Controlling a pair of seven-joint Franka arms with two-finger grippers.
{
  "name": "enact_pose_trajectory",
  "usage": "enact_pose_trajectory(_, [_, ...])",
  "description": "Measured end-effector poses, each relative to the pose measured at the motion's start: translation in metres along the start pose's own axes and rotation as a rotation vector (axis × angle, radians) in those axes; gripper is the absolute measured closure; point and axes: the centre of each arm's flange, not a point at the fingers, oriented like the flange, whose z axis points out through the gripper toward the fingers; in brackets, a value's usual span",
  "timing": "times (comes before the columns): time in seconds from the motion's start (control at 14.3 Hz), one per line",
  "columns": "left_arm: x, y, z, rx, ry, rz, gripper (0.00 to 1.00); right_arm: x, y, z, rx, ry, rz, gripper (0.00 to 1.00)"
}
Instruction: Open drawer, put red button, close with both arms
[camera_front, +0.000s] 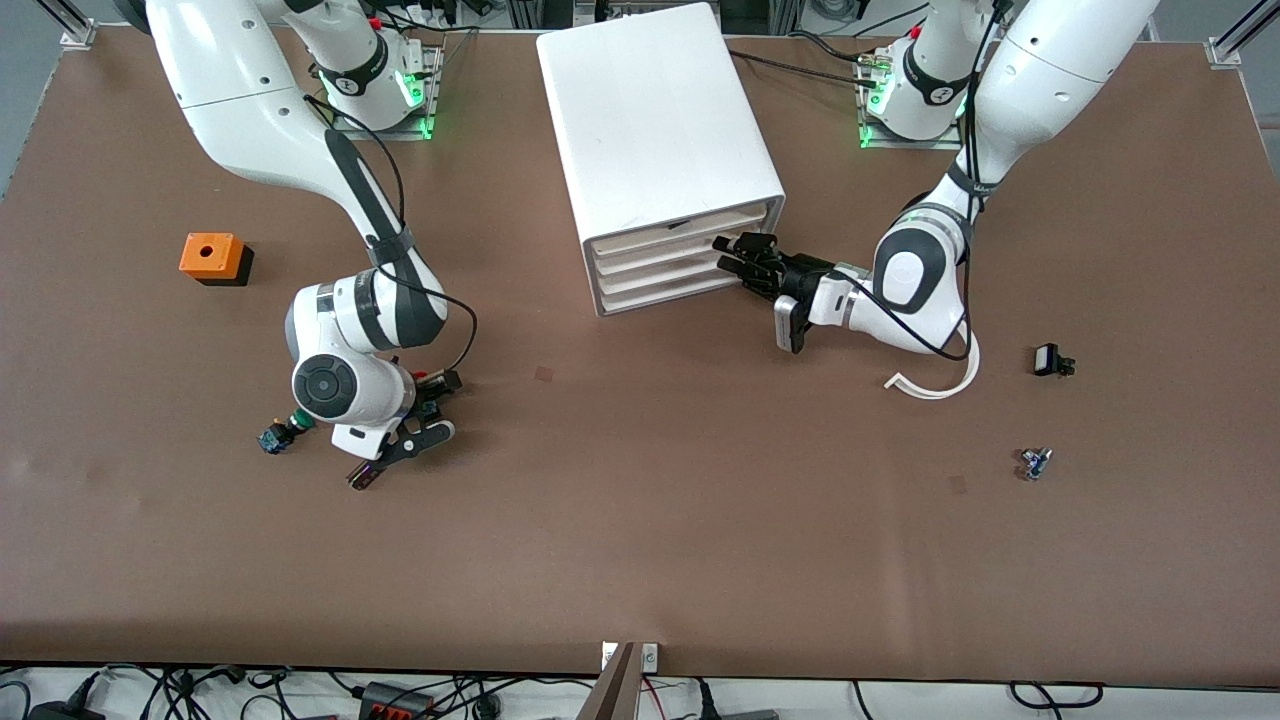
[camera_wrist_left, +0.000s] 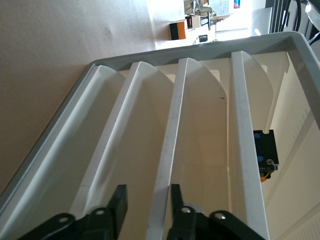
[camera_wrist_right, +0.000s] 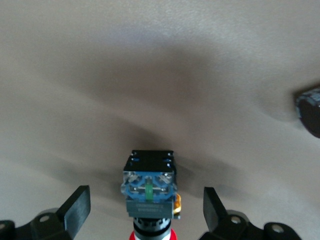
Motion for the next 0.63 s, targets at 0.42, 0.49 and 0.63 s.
enact_pose_trajectory(0.42, [-0.0029, 0.0028, 0.0096, -0.026, -0.001, -0.002, 0.87, 0.0025, -0.0015, 0.0019, 0.001, 0.002, -0.003, 0.22])
enact_pose_trajectory(0.49, [-0.0027, 0.0029, 0.0096, -0.026, -0.001, -0.002, 0.86, 0.0033, -0.0014, 0.0005, 0.001, 0.005, -0.003, 0.22])
enact_pose_trajectory(0.63, [-0.0013, 0.0033, 0.0077, -0.025, 0.003, 0.0, 0.86, 0.0039, -0.0013, -0.0008, 0.0, 0.008, -0.003, 0.38])
